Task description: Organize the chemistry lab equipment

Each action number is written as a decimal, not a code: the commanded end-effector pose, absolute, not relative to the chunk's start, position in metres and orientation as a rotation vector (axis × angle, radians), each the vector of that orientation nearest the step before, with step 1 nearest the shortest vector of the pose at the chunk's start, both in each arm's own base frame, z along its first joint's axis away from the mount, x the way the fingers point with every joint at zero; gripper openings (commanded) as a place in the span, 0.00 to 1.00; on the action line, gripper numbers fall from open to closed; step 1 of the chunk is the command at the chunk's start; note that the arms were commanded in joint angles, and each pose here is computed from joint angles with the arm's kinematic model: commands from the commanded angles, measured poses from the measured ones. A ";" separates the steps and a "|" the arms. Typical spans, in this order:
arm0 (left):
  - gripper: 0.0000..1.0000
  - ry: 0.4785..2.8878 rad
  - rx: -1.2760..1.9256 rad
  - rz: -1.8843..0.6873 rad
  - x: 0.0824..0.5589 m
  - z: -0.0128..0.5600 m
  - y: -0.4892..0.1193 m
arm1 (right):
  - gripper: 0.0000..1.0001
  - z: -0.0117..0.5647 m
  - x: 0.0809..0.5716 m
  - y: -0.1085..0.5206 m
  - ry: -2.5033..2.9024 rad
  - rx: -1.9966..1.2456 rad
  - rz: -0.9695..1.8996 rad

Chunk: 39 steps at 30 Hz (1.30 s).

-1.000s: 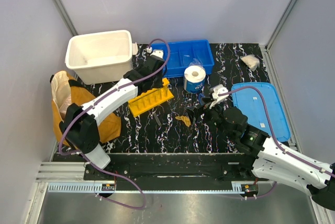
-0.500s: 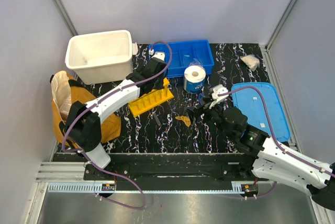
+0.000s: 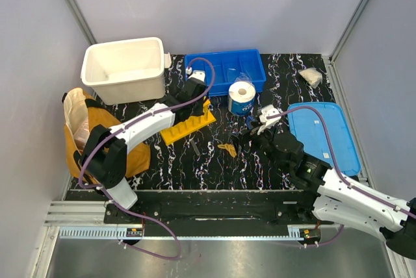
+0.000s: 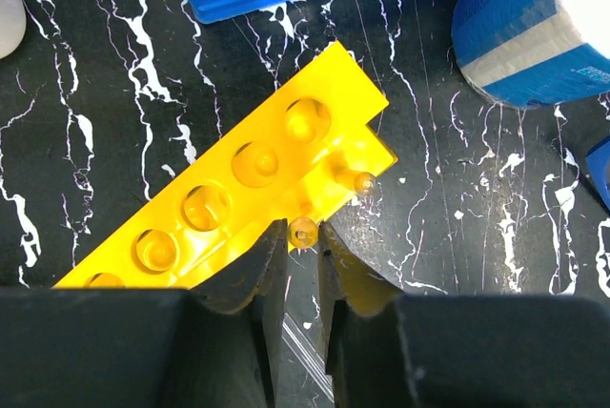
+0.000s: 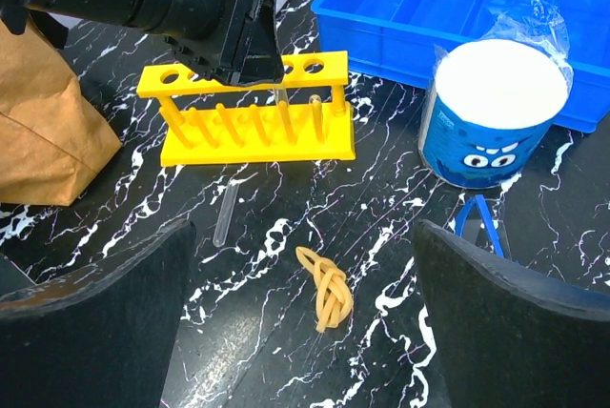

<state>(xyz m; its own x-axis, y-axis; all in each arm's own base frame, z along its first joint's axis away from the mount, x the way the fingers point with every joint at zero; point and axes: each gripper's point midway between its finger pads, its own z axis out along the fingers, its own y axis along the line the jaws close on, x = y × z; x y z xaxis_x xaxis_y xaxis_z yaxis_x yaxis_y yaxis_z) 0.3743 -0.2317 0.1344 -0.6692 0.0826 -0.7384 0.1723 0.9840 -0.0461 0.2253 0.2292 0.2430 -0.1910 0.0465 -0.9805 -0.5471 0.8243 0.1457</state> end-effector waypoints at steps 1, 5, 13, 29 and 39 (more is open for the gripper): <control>0.26 2.277 0.189 -0.170 0.377 0.136 -0.240 | 1.00 0.251 0.230 0.231 1.663 -0.371 0.553; 0.44 2.281 0.169 -0.175 0.372 0.145 -0.238 | 1.00 0.238 0.233 0.234 1.712 -0.352 0.543; 0.62 2.303 0.169 -0.308 0.363 0.202 -0.245 | 0.97 0.190 0.248 0.257 1.964 -0.251 0.490; 0.65 2.323 -0.152 -0.780 0.306 0.220 -0.141 | 0.57 0.103 0.264 0.371 2.259 -0.436 0.571; 0.65 2.350 -0.125 -0.734 0.278 0.188 -0.120 | 0.51 0.057 0.262 0.405 2.337 -0.497 0.472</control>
<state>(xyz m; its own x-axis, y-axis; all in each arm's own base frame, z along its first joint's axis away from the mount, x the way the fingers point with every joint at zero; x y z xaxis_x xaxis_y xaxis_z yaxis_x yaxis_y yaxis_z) 0.2790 -0.1193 0.1729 -0.8124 -0.2976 -0.5015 0.0178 0.8470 -0.5314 0.2573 0.3915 0.0535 -0.6927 -0.2292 -0.6838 -0.4821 0.8523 0.2027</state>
